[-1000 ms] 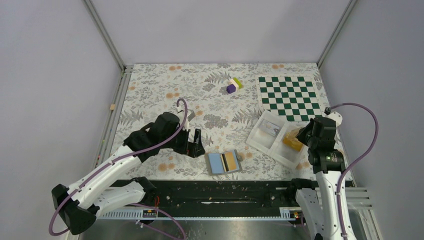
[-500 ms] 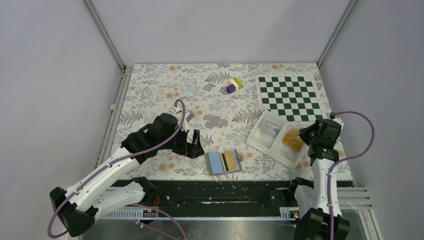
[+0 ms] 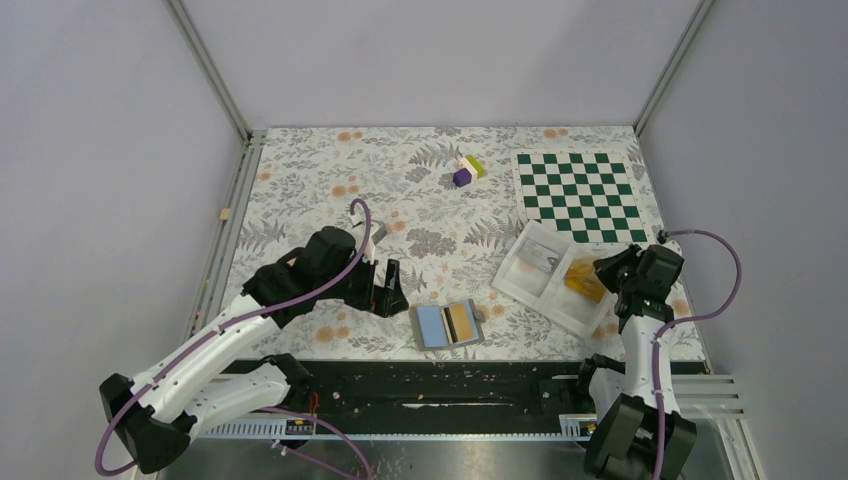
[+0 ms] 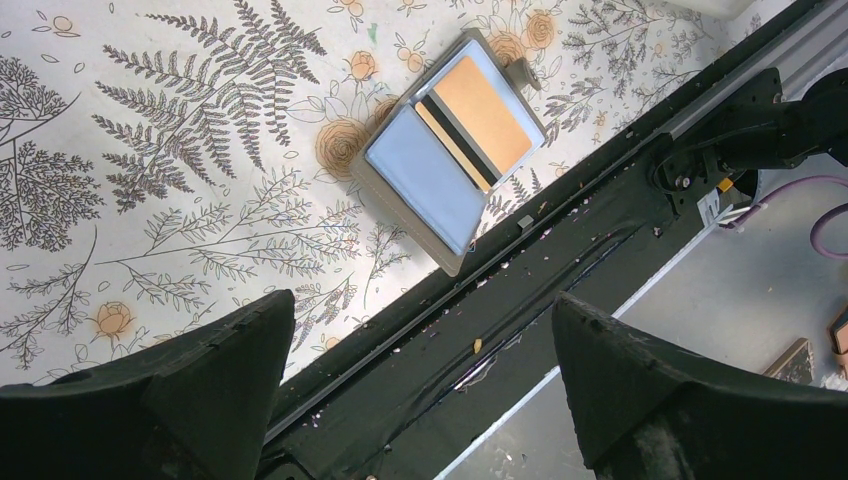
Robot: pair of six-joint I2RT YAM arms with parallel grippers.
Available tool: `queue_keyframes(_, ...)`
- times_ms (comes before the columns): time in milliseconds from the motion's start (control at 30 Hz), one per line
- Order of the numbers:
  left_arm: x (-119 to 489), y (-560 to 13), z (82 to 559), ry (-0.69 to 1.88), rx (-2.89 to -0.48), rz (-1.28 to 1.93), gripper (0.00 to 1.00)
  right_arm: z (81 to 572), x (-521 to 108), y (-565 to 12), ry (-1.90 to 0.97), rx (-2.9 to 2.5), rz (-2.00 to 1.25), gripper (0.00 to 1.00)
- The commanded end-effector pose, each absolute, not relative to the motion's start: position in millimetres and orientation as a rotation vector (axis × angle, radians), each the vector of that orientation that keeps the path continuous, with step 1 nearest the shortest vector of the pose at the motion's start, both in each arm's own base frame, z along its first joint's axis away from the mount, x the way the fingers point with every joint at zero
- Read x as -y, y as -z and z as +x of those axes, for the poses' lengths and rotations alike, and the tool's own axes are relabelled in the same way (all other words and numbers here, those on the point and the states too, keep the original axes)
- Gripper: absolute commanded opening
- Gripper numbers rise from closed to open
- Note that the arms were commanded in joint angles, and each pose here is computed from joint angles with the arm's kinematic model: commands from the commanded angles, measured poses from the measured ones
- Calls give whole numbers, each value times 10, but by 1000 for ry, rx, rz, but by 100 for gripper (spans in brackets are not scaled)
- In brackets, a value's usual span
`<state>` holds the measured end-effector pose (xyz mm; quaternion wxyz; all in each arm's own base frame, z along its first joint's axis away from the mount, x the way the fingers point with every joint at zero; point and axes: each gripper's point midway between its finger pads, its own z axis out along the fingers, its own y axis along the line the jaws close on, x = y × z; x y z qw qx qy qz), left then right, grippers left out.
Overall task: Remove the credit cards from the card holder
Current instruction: Place the credit card in the storage box.
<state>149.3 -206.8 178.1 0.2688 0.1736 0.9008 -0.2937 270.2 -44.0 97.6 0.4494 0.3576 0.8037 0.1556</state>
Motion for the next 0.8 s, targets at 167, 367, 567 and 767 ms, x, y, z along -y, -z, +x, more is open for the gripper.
queue_keyframes(167,2082,-1793,1557,777,-2408,471,99,2745,453,-1013,-396,-1957,837,0)
queue_keyframes(367,2076,-1786,1558,773,-2409,468,99,2728,471,-913,-386,-1984,861,0)
queue_keyframes(567,2075,-1787,1554,776,-2408,466,99,2730,510,-933,-361,-1977,855,0)
queue_keyframes(767,2075,-1791,1551,777,-2407,466,99,2721,513,-872,-358,-1994,869,1)
